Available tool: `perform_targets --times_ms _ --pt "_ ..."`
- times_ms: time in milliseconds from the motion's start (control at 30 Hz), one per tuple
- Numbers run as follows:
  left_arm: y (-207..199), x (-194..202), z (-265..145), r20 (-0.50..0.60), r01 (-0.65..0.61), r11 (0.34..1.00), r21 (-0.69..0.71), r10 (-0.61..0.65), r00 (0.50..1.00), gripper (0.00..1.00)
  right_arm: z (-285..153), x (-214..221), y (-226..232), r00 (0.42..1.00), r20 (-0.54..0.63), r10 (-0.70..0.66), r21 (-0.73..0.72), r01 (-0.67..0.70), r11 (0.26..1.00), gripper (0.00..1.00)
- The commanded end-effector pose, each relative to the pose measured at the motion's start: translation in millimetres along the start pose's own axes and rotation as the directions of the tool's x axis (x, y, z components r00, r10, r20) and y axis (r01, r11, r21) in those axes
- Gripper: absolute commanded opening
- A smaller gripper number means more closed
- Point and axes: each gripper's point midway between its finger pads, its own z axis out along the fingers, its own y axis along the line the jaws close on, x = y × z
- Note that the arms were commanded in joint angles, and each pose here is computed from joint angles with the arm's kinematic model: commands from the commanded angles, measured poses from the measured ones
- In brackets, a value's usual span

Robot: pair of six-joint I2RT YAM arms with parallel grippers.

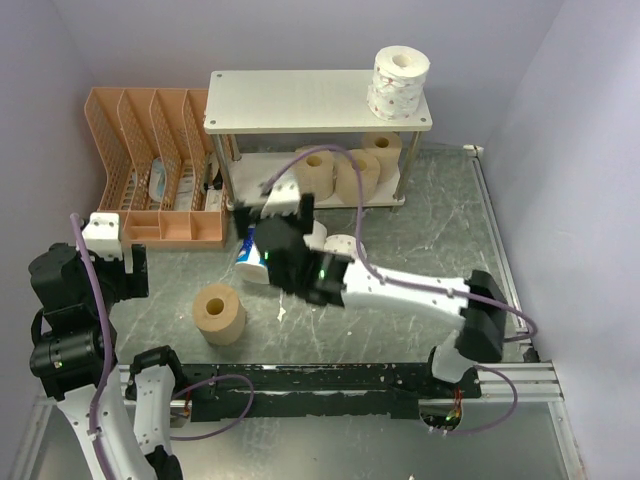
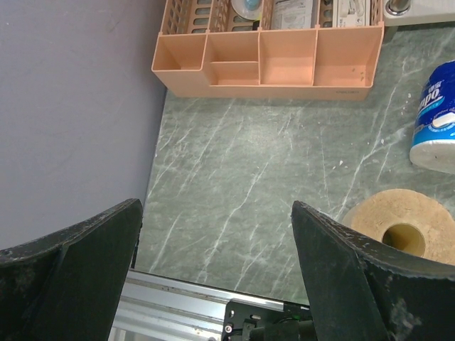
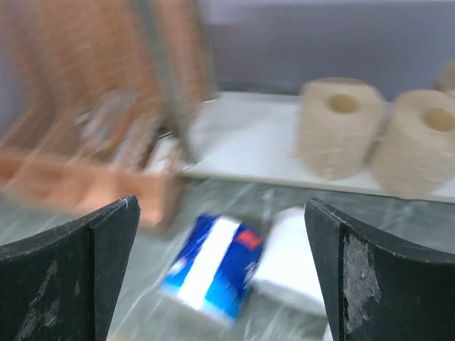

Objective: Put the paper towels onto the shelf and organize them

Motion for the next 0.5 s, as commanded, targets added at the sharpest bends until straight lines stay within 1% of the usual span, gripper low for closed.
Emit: perform_targets --times_ms 0,67,100,167,267,333,367,433,467 --pt "3 -9 -3 0.001 0.01 1.0 -0.002 -0.01 1.0 0.98 -77 36 29 0.953 -0.074 -0.295 -0.238 0.271 0.933 1.0" --pt "7 -10 -5 -0.032 0.025 0.999 -0.023 -0.025 0.999 0.98 -97 81 27 0.884 -0.144 -0.445 -0.365 0.37 0.854 1.0" --pt "12 -12 -6 -0.038 0.033 0.998 -0.046 -0.035 0.999 0.98 -104 99 22 0.854 -0.166 -0.493 -0.417 0.392 0.82 1.0" --pt "20 -18 -7 -0.039 0.044 0.995 -0.088 -0.048 0.998 0.98 -119 124 17 0.822 -0.191 -0.536 -0.517 0.38 0.767 1.0" --pt "36 -26 -7 -0.09 0.081 0.983 -0.164 -0.097 0.991 0.98 -136 129 20 0.84 -0.196 -0.505 -0.615 0.296 0.731 1.0" --pt "36 -37 -8 -0.129 0.099 0.984 -0.15 -0.118 0.985 0.98 -147 129 30 0.856 -0.183 -0.483 -0.685 0.241 0.688 0.98" --pt "36 -44 -11 -0.13 0.099 0.986 -0.136 -0.116 0.985 0.98 -153 127 38 0.864 -0.16 -0.478 -0.725 0.226 0.651 0.97" --pt "37 -63 -23 -0.11 0.095 0.989 -0.116 -0.108 0.988 0.98 -170 128 56 0.867 -0.085 -0.491 -0.819 0.22 0.53 0.93" --pt "37 -66 -26 -0.119 0.089 0.99 -0.11 -0.102 0.988 0.98 -178 130 63 0.863 -0.036 -0.503 -0.853 0.236 0.465 0.92"
